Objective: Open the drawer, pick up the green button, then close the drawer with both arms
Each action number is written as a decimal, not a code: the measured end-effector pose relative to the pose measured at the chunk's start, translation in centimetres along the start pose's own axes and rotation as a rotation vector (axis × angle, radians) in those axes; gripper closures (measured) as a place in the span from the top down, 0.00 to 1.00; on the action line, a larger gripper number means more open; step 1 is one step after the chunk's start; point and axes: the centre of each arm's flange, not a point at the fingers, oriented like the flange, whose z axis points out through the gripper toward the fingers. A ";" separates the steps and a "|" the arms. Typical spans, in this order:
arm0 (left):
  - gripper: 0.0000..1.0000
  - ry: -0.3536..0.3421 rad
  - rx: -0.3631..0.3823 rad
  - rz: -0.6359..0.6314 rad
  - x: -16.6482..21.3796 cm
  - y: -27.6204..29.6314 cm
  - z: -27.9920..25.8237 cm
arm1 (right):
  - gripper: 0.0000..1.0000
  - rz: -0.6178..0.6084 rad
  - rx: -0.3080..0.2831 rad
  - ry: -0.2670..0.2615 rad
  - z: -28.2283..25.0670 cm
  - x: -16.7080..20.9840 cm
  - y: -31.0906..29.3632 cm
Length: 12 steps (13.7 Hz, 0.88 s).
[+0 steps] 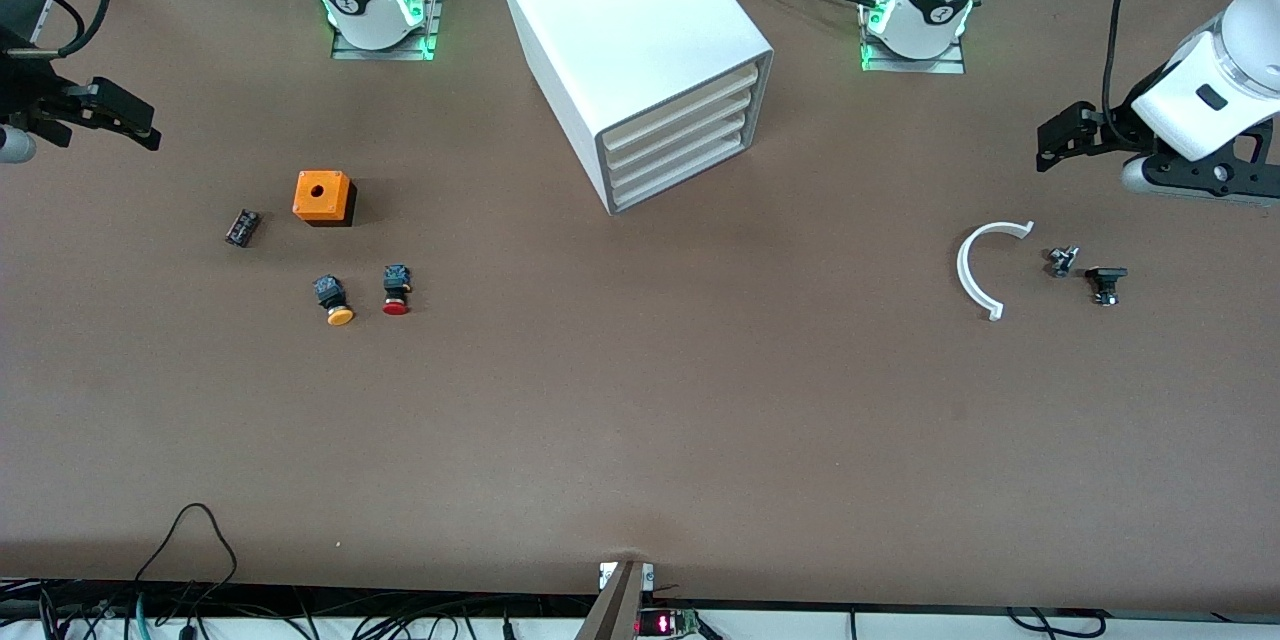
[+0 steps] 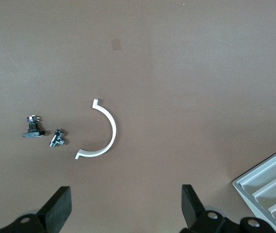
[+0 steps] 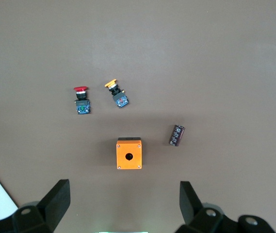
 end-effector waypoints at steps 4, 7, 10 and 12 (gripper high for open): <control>1.00 0.006 -0.004 -0.012 0.1 -0.8 -0.2 | 1.00 0.000 0.000 0.000 0.0 0.0 0.0; 1.00 0.010 -0.004 -0.013 0.2 -0.9 -0.4 | 1.00 0.000 0.000 -0.001 0.0 0.0 0.0; 1.00 0.005 -0.003 -0.013 0.5 -0.9 -0.1 | 1.00 0.000 0.000 -0.001 0.0 0.0 0.0; 1.00 0.000 -0.003 -0.013 0.6 -0.9 0.2 | 1.00 0.000 0.000 -0.001 0.0 0.0 0.0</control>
